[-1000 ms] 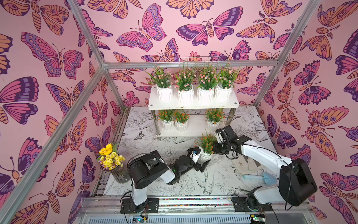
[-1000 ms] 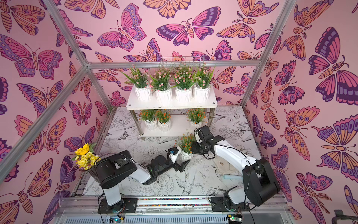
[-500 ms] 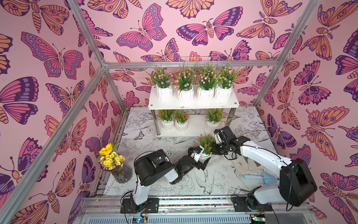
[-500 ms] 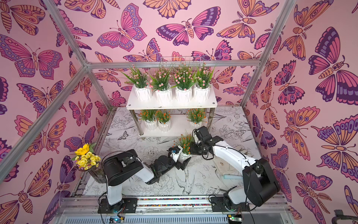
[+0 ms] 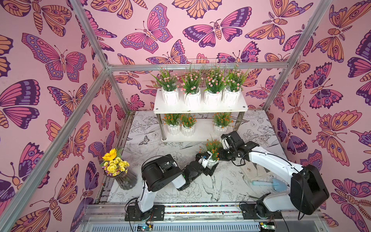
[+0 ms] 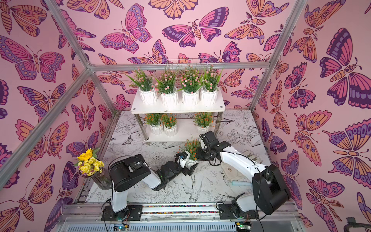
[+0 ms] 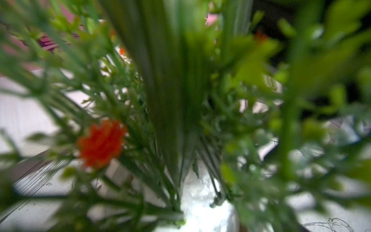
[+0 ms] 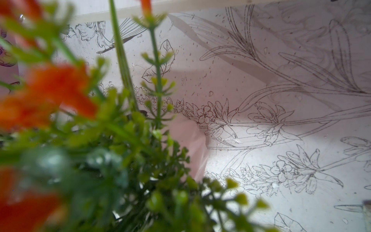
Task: Place the baby's breath potted plants on the rack by color
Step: Place the baby's breath potted plant on the rack.
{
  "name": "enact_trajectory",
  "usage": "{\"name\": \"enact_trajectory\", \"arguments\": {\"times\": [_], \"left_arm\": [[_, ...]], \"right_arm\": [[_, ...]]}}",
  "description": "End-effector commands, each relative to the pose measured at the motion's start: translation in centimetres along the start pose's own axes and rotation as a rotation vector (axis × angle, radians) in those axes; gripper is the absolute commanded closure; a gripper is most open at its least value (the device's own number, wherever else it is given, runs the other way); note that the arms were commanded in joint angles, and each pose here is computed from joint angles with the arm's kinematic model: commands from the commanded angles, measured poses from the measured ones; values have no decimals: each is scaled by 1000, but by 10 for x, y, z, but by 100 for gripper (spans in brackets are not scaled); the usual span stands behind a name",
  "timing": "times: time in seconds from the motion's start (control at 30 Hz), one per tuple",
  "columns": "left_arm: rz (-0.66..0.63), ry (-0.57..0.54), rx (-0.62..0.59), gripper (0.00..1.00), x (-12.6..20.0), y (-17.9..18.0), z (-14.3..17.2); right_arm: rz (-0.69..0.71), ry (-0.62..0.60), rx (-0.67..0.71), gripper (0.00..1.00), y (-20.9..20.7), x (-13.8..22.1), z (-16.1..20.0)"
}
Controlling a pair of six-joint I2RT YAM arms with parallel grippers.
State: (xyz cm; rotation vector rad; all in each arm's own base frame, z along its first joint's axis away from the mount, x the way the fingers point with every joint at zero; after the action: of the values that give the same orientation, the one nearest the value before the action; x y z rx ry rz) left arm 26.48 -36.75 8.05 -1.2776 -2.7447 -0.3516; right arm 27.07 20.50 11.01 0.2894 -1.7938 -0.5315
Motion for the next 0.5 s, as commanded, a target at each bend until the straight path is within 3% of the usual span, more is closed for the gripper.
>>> {"name": "enact_trajectory", "arguments": {"times": [0.0,0.23,0.47], "left_arm": [[-26,-13,1,18,-1,4,-2],[-27,-32,0,27,-2,5,-10],[-31,-42,0,31,-2,6,-14]], "right_arm": [[-88,-73,29,98,27,17,-15],[-56,-81,18,94,17,12,-13],[-49,-107,17,86,15,20,-14]]}}
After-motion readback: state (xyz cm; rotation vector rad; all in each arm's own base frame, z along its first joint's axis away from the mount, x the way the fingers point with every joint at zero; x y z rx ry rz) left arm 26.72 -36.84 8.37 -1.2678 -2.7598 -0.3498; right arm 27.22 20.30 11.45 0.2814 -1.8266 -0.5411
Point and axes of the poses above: each gripper's point midway between its finger pads, its own x axis back along the fingers, its own y axis along the line the jaws close on, z = x × y, the point moved 1 cm from there along x, back along the fingers, and after that the axes turned 12 degrees about -x, right-handed, at the moved point
